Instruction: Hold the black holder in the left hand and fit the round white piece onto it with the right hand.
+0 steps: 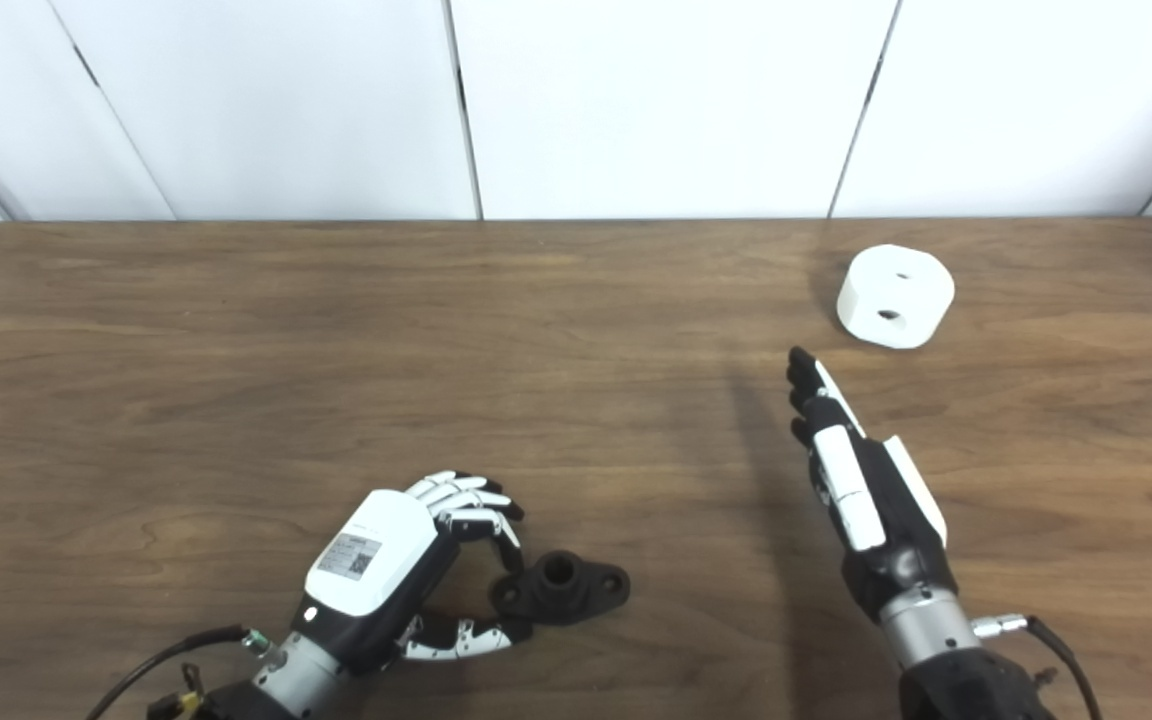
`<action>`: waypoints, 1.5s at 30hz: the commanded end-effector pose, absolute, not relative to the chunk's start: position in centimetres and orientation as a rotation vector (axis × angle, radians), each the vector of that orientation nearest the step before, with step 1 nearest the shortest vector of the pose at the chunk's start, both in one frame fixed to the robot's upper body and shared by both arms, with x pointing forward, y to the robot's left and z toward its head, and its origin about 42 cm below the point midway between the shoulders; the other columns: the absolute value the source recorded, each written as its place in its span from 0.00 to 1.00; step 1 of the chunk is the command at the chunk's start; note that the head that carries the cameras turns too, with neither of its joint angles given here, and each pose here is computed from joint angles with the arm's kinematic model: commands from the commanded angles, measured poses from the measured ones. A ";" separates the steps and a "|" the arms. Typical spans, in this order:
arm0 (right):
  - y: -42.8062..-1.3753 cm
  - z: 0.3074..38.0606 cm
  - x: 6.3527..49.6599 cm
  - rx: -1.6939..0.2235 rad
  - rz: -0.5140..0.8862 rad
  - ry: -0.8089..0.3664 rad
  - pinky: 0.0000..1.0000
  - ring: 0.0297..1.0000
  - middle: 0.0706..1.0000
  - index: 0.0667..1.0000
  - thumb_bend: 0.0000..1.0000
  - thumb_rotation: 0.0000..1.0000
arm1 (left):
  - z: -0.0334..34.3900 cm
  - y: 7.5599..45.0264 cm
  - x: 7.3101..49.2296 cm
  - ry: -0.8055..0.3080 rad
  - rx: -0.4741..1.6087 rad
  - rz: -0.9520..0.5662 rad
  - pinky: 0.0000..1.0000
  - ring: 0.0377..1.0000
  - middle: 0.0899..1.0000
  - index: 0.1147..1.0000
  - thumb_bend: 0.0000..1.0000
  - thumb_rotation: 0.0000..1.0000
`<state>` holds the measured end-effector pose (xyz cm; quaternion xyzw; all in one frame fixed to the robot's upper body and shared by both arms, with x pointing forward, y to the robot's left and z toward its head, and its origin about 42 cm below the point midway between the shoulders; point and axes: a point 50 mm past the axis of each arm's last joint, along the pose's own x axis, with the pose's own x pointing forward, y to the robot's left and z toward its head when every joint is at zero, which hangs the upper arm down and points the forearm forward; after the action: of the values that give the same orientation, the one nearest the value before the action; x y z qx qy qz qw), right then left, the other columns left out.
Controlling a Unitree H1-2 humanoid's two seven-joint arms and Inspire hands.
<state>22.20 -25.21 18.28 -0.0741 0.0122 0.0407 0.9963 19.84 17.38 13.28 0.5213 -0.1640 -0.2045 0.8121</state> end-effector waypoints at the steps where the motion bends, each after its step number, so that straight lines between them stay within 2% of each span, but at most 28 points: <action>1: -25.8 20.5 22.7 -0.207 0.056 -0.074 1.00 1.00 0.97 0.96 0.60 1.00 | 12.2 17.6 19.3 -0.308 1.154 -0.454 0.86 0.82 0.72 0.42 0.52 0.04; 4: -26.7 21.2 23.2 -0.228 0.042 -0.105 1.00 1.00 0.97 0.96 0.57 0.96 | 12.1 17.8 19.2 -0.300 1.144 -0.445 0.87 0.83 0.72 0.42 0.52 0.04; 5: -26.9 21.4 23.4 -0.233 0.039 -0.114 1.00 1.00 0.98 0.96 0.55 0.90 | 12.0 17.9 19.1 -0.298 1.141 -0.442 0.87 0.83 0.72 0.42 0.52 0.04; 6: -27.3 21.8 23.7 -0.235 0.025 -0.111 1.00 1.00 0.98 0.97 0.55 0.88 | 12.0 18.0 19.1 -0.295 1.137 -0.439 0.87 0.83 0.72 0.42 0.52 0.04; 8: -27.8 22.3 24.0 -0.263 -0.003 -0.107 0.99 1.00 0.99 0.97 0.58 0.76 | 11.9 18.3 19.1 -0.289 1.135 -0.438 0.87 0.82 0.72 0.42 0.52 0.04; 12: -29.2 23.7 24.8 -0.493 -0.066 -0.142 0.98 0.98 0.97 0.95 0.61 0.71 | 11.9 18.7 19.3 -0.274 1.124 -0.433 0.87 0.82 0.72 0.42 0.52 0.04; 16: -30.2 25.3 26.0 -0.619 -0.121 -0.181 0.91 0.94 0.95 0.94 0.66 0.62 | 11.9 19.1 19.5 -0.261 1.126 -0.450 0.85 0.81 0.71 0.42 0.52 0.04; 23: -31.8 28.4 29.0 -0.745 -0.199 -0.248 0.88 0.91 0.91 0.88 0.75 0.48 | 12.0 19.9 19.4 -0.250 1.141 -0.492 0.82 0.80 0.71 0.42 0.52 0.04; 26: -32.3 29.4 30.3 -0.786 -0.218 -0.261 0.90 0.92 0.92 0.86 0.74 0.43 | 12.1 20.2 19.4 -0.243 1.145 -0.500 0.82 0.80 0.70 0.42 0.52 0.04; 29: -32.9 30.2 31.9 -0.845 -0.240 -0.264 0.86 0.92 0.92 0.85 0.74 0.39 | 12.0 20.6 19.5 -0.250 1.142 -0.495 0.81 0.79 0.70 0.42 0.52 0.04; 35: -33.8 31.0 34.9 -0.954 -0.254 -0.210 0.88 0.93 0.93 0.82 0.80 0.38 | 11.8 21.3 19.7 -0.258 1.121 -0.481 0.80 0.78 0.69 0.42 0.52 0.04; 38: -34.2 31.2 36.5 -1.009 -0.243 -0.174 0.87 0.96 0.95 0.80 0.83 0.32 | 11.9 21.3 19.7 -0.262 1.121 -0.477 0.79 0.77 0.68 0.42 0.52 0.04; 41: -34.7 31.1 37.7 -1.043 -0.223 -0.131 0.87 0.99 0.97 0.79 0.87 0.28 | 11.9 21.4 19.7 -0.265 1.125 -0.475 0.79 0.77 0.68 0.42 0.52 0.04; 45: -35.2 31.0 39.4 -1.117 -0.178 -0.057 0.89 1.00 0.98 0.82 0.94 0.29 | 11.8 21.5 19.6 -0.261 1.121 -0.476 0.80 0.78 0.68 0.42 0.52 0.04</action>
<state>38.51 -34.49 28.16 -0.5044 -0.0052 -0.0671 0.8608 19.99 20.38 12.85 0.5075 -0.1551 -0.2150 0.8199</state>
